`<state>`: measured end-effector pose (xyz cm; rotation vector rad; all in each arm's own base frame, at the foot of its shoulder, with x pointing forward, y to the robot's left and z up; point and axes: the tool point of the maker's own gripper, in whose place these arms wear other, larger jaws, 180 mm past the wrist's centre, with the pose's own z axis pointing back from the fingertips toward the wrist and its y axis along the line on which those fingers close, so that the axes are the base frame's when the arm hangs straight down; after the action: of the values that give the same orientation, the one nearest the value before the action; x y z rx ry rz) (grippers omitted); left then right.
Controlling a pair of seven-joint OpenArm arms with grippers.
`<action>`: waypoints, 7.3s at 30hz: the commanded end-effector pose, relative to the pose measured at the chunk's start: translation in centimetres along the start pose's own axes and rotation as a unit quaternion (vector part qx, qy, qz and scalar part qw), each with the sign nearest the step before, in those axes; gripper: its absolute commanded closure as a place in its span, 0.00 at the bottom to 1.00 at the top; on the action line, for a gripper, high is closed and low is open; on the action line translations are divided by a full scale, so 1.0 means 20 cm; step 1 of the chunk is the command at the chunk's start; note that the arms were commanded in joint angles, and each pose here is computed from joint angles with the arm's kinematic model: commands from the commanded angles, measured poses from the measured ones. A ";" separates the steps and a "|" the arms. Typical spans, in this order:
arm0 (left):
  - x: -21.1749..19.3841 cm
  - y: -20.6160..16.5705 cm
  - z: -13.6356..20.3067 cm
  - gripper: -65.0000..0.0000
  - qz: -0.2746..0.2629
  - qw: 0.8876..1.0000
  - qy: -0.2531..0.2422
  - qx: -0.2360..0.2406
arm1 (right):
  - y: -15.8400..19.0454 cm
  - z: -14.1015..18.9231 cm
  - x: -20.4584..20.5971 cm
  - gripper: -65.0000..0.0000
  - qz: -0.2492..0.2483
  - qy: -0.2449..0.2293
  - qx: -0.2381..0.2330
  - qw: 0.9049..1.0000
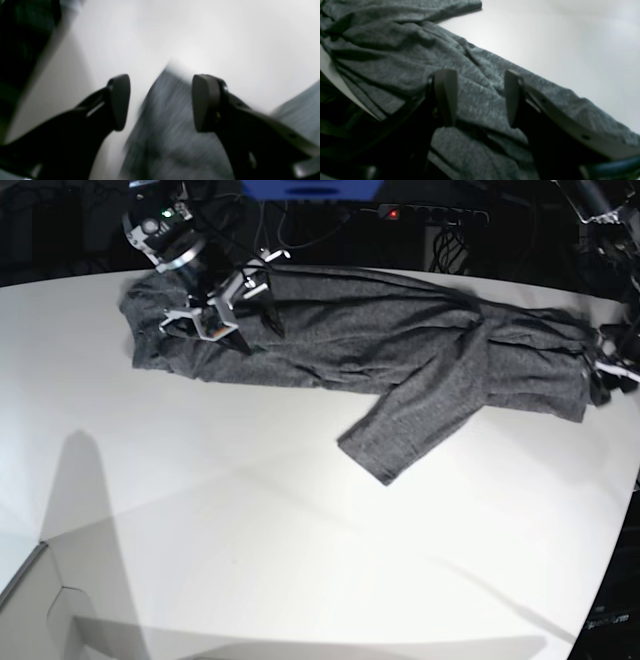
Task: Layout the t-shirt on the table in an organized manner, then fold the t-shirt properly
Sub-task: 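Move the right gripper to the shirt end and the left gripper over the sleeve, then grasp the sleeve with the left gripper and fold it onto the shirt strip, then grasp both ends of the shirt strip and pull them apart to straighten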
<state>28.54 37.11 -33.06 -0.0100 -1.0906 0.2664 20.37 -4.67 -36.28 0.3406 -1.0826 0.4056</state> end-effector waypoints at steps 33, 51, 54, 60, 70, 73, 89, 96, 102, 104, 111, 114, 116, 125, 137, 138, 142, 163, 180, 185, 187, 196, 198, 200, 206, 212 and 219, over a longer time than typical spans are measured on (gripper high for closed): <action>-0.41 -1.72 -0.39 0.42 -0.188 0.958 0.109 -0.187 | -0.51 0.28 0.04 0.52 -0.003 -0.015 -0.170 0.985; -0.62 -1.70 -0.41 0.83 -0.232 0.939 0.160 -0.199 | -0.51 0.28 0.04 0.52 -0.002 -0.015 -0.170 0.985; -0.60 -1.66 -0.42 1.00 -0.223 0.943 0.159 -0.189 | -0.51 0.28 0.03 0.52 -0.003 -0.013 -0.169 0.985; -0.24 -1.46 -0.44 1.00 -0.163 0.975 0.080 -0.132 | -0.50 0.28 0.03 0.52 -0.004 -0.012 -0.167 0.986; 0.18 -0.86 -0.25 1.00 -0.059 0.998 -0.024 -0.024 | -0.48 0.26 0.04 0.52 -0.005 -0.015 -0.161 0.987; 0.18 -0.66 -0.21 1.00 -0.008 1.000 -0.015 -0.018 | -0.45 0.24 0.05 0.52 -0.005 -0.016 -0.151 0.988; -0.09 0.02 -0.13 1.00 0.148 0.987 0.042 0.055 | -0.31 0.16 0.07 0.52 -0.011 -0.024 -0.108 0.994; -0.24 0.05 -0.09 1.00 0.155 0.983 0.074 0.066 | -0.33 0.17 0.07 0.52 -0.009 -0.023 -0.112 0.993; -0.27 0.08 -0.06 1.00 0.150 0.983 0.081 0.072 | -0.33 0.17 0.06 0.52 -0.007 -0.021 -0.113 0.993; -0.28 0.09 -0.06 1.00 0.147 0.983 0.085 0.075 | -0.33 0.17 0.06 0.52 -0.008 -0.021 -0.113 0.993; -0.33 0.10 -0.04 1.00 0.146 0.981 0.096 0.079 | -0.34 0.12 -0.12 0.52 -0.037 0.016 -0.109 0.993; -0.40 0.14 -0.04 1.00 0.155 0.978 0.113 0.086 | -0.35 0.08 -0.23 0.52 -0.050 0.037 -0.107 0.992; -0.43 0.18 -0.04 1.00 0.157 0.975 0.124 0.092 | -0.40 0.08 -0.29 0.52 -0.052 0.054 -0.111 0.991; -0.51 0.13 -0.06 1.00 0.121 0.980 0.149 0.044 | -0.63 0.07 -0.42 0.52 -0.070 0.077 -0.157 0.982; -0.50 0.15 -0.05 1.00 0.105 0.981 0.153 0.052 | -0.85 0.15 -0.41 0.52 -0.079 0.070 -0.215 0.971; -0.50 0.15 -0.05 1.00 0.105 0.981 0.153 0.052 | -0.86 0.16 -0.42 0.52 -0.082 0.072 -0.219 0.970; -0.50 0.15 -0.05 1.00 0.105 0.981 0.153 0.052 | -0.89 0.15 -0.46 0.52 -0.088 0.081 -0.222 0.968; -0.51 0.15 -0.05 0.80 0.104 0.981 0.156 0.051 | -1.00 0.21 -0.45 0.52 -0.090 0.078 -0.249 0.961; -0.18 0.05 -0.03 0.45 0.067 0.995 0.075 0.024 | -0.94 0.16 -0.45 0.52 -0.086 0.078 -0.230 0.966; -0.16 0.08 -0.03 0.44 0.060 0.995 0.075 0.029 | -0.94 0.16 -0.45 0.52 -0.086 0.078 -0.230 0.966; -0.18 0.08 -0.03 0.44 0.063 0.995 0.077 0.028 | -0.94 0.16 -0.44 0.52 -0.086 0.077 -0.230 0.966; -0.29 0.05 -0.05 0.24 0.089 0.991 0.098 0.023 | -0.95 0.15 -0.44 0.52 -0.086 0.076 -0.230 0.966; -0.29 0.04 -0.05 0.20 0.090 0.991 0.098 0.020 | -0.95 0.15 -0.44 0.52 -0.086 0.076 -0.230 0.966; -0.30 0.02 -0.05 0.19 0.095 0.991 0.098 0.017 | -0.95 0.15 -0.44 0.52 -0.085 0.075 -0.230 0.967; -0.39 -0.06 -0.09 0.19 0.102 0.988 0.116 0.003 | -0.89 0.12 -0.44 0.52 -0.083 0.078 -0.214 0.970; -0.50 -0.16 -0.12 0.19 0.093 0.984 0.150 -0.021 | -0.89 0.11 -0.44 0.52 -0.083 0.077 -0.213 0.970; -0.59 -0.13 -0.08 0.21 0.093 0.981 0.171 -0.015 | -0.90 0.11 -0.43 0.52 -0.082 0.076 -0.214 0.970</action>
<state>26.87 32.20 -42.36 -0.1920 -0.8406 0.4114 24.43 -22.74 -43.44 0.0185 -1.0125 0.0226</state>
